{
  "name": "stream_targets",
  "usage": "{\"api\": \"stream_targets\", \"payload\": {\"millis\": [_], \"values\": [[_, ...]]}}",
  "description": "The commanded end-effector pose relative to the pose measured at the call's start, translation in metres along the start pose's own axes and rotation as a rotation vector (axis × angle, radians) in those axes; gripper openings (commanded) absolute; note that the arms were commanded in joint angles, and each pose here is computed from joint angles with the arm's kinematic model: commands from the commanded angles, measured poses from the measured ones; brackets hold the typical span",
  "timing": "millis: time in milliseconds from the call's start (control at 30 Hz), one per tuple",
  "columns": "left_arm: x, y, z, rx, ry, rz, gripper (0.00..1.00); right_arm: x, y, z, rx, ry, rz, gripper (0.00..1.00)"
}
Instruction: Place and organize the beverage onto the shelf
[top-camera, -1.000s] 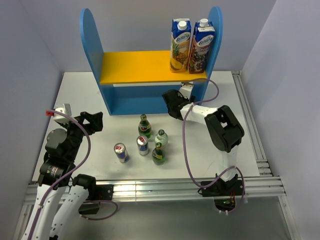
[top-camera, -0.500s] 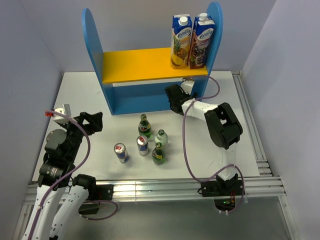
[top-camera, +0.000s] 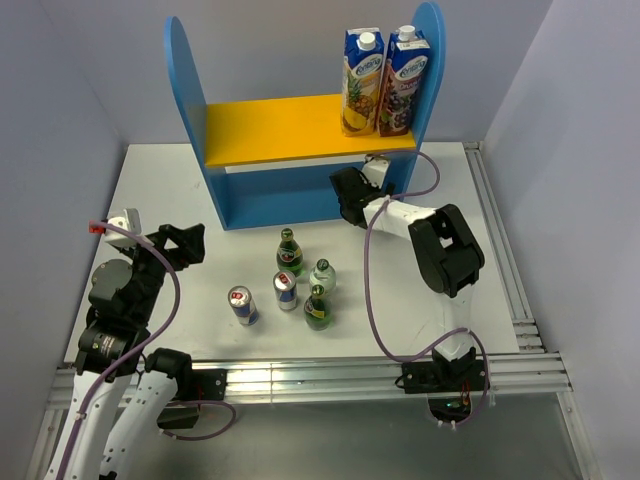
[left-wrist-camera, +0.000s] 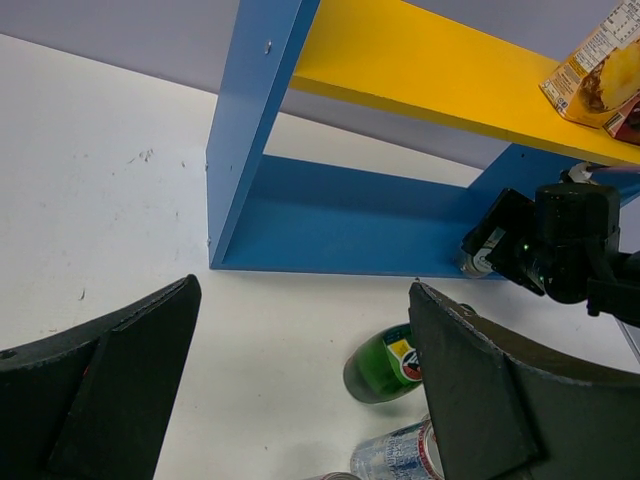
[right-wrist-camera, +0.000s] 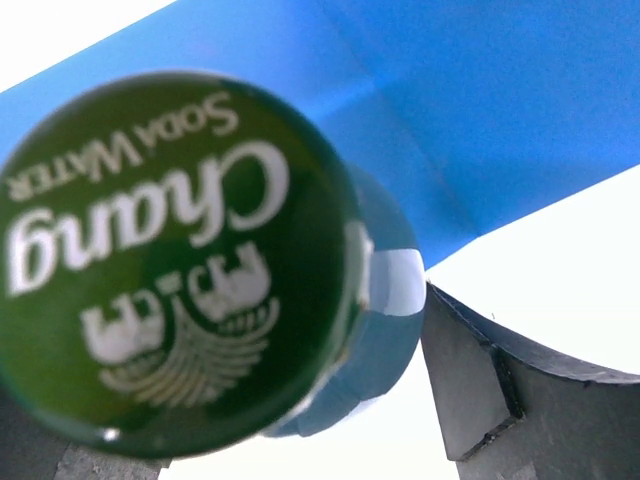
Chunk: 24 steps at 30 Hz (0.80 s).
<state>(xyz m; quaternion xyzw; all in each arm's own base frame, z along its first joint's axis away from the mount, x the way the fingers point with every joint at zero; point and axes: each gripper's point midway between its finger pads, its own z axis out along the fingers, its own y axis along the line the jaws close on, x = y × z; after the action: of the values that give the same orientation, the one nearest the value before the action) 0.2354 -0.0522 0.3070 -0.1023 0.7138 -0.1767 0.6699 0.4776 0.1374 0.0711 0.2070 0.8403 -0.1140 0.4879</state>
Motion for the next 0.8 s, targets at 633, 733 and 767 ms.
{"api": "stream_targets", "payload": {"millis": [633, 733, 767], "values": [[-0.01, -0.005, -0.001, 0.033, -0.04, 0.016, 0.91, -0.084, 0.015, 0.003, 0.047, -0.17, 0.128, 0.0], [-0.011, -0.005, -0.001, 0.032, -0.042, 0.015, 0.91, -0.091, 0.013, 0.002, 0.056, -0.211, 0.154, 0.0], [-0.011, -0.005, -0.001, 0.033, -0.041, 0.015, 0.91, -0.094, 0.012, 0.001, 0.059, -0.222, 0.161, 0.0]]}}
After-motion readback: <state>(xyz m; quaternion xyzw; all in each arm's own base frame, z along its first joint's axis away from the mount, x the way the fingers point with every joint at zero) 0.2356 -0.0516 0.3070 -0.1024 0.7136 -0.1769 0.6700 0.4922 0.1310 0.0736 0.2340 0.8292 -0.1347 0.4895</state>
